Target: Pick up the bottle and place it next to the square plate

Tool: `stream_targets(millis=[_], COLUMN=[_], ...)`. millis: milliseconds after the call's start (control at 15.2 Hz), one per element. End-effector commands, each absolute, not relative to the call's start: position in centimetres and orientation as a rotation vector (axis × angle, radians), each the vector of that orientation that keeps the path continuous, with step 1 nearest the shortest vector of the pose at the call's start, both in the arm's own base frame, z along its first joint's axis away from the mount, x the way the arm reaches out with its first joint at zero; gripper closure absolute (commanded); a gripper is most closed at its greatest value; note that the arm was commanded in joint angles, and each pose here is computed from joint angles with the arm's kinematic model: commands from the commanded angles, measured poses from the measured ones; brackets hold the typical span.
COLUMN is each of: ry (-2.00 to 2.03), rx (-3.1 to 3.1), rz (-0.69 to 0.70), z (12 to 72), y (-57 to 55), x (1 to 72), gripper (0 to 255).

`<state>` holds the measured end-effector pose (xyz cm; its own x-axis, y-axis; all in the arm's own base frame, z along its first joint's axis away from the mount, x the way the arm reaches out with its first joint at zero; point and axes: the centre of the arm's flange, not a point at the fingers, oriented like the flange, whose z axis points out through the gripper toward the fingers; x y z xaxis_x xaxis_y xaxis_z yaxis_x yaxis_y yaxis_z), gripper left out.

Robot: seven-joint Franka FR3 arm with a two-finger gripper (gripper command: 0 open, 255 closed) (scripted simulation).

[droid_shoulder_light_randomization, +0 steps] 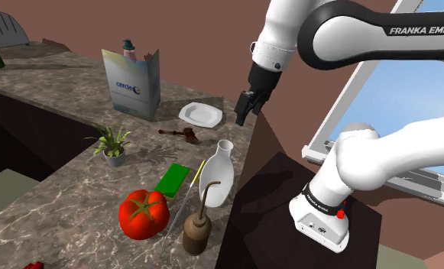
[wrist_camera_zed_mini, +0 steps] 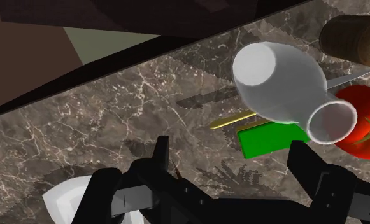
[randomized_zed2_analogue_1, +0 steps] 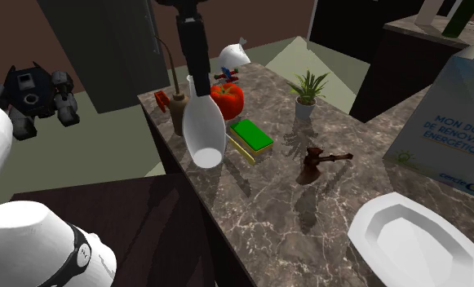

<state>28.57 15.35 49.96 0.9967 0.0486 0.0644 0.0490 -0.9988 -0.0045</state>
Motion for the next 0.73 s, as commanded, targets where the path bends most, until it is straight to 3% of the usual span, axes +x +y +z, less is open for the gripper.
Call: stream_targets(millis=[0, 660], ry=[-0.087, -0.12], rx=[-3.132, -3.132], rz=[-0.104, -0.111], z=[49.2, 44.5], y=[17.9, 25.1], x=[27.9, 25.9], gripper=[0, 0])
